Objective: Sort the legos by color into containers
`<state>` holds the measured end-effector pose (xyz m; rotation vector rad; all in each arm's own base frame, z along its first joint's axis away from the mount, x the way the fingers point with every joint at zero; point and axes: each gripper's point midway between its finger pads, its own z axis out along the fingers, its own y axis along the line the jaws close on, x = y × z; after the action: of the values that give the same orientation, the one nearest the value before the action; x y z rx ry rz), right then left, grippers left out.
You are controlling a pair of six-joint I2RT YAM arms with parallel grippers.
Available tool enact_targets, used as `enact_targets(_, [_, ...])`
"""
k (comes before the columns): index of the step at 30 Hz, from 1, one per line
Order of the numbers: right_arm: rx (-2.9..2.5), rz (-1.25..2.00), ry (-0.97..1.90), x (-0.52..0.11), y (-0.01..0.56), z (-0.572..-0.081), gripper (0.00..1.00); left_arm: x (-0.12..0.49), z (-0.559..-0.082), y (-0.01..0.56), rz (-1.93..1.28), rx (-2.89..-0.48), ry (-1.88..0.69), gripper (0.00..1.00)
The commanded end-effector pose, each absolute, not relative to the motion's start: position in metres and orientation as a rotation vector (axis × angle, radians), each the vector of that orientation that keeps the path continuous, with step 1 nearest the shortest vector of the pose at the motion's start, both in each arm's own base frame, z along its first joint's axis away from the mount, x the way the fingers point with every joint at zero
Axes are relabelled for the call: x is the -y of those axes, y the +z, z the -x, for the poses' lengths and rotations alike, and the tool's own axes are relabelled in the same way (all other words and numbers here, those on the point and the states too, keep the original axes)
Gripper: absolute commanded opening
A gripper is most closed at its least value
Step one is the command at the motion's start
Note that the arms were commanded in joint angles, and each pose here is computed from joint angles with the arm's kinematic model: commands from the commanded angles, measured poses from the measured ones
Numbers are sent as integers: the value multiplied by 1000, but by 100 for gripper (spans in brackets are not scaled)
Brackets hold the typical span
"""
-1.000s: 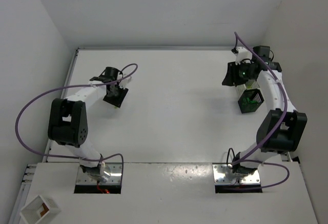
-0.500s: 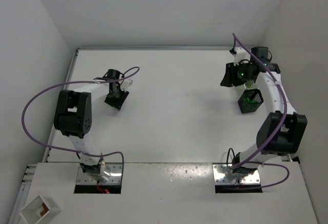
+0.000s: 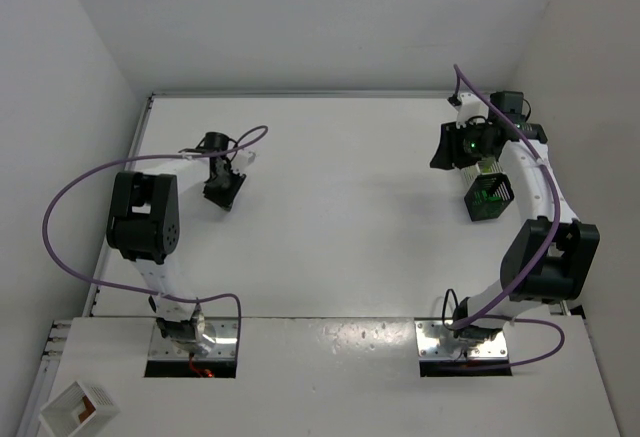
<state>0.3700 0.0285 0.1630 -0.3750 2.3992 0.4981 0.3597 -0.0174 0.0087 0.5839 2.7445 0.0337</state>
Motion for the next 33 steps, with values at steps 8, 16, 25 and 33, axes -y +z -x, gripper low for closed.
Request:
enact_targets(8, [-2352,387,506,-34,174,-373,38,18,-360,1,-605,-2747,-22,28])
enact_targets(16, [-2352,387,506,-34,174,-373,38,17,-349,2,-619,-2757,-23,32])
enact_targets(25, [-2343,389,502,-34,177,-372,38,18,-346,-1,-624,-2772,-42,32])
enact_targets(33, [-2344,401,514,-35,175,-373,38,20,-339,-6,-629,-2788,-60,28])
